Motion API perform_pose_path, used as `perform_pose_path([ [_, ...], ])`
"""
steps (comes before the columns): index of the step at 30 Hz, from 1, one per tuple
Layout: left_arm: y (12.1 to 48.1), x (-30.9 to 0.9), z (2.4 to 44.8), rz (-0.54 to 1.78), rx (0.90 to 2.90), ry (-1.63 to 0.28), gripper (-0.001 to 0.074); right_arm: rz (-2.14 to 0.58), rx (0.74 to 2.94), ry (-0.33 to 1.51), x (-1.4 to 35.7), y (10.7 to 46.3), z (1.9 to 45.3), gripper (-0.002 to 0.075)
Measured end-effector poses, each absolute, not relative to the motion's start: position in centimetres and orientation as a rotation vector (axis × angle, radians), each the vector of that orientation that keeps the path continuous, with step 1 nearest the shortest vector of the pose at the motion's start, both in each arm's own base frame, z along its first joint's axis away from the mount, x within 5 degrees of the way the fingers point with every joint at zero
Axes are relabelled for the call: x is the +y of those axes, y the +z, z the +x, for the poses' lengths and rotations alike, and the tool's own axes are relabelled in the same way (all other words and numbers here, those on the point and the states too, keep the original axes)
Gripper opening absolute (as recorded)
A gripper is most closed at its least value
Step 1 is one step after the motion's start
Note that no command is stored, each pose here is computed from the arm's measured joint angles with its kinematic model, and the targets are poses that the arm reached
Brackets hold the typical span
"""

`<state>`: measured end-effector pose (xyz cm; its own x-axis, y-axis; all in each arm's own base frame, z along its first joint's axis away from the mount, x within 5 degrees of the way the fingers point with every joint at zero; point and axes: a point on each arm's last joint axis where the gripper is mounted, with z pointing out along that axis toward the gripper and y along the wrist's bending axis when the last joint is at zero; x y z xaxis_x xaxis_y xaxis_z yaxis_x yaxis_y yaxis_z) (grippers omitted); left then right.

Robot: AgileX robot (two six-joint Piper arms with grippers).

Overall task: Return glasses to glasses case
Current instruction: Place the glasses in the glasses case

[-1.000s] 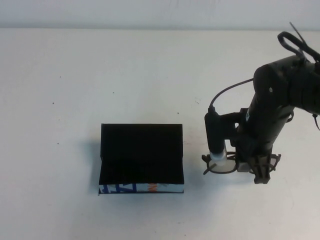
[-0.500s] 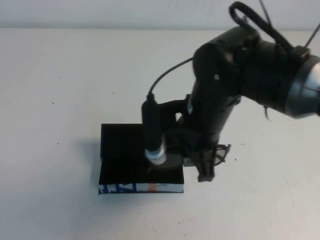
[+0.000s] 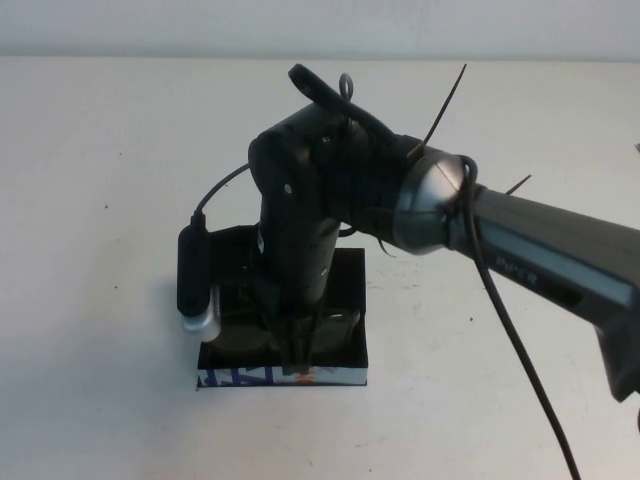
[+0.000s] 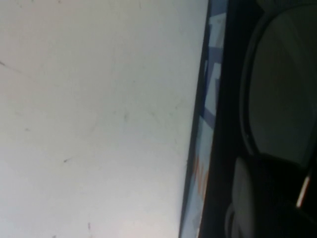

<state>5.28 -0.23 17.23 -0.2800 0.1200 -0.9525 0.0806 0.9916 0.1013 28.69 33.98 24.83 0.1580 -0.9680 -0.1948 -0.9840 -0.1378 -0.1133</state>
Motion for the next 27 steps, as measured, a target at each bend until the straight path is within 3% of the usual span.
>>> perform_pose_path([
  [12,17.2,-0.2,5.3,0.146,1.857,0.038,-0.0001,-2.245,1.945,0.121,34.8,22.2,29.6,0.0068],
  [27,17.2,-0.2,5.3,0.146,1.857,0.038,-0.0001,-2.229,1.982,0.133,34.5,21.4,30.3,0.0068],
])
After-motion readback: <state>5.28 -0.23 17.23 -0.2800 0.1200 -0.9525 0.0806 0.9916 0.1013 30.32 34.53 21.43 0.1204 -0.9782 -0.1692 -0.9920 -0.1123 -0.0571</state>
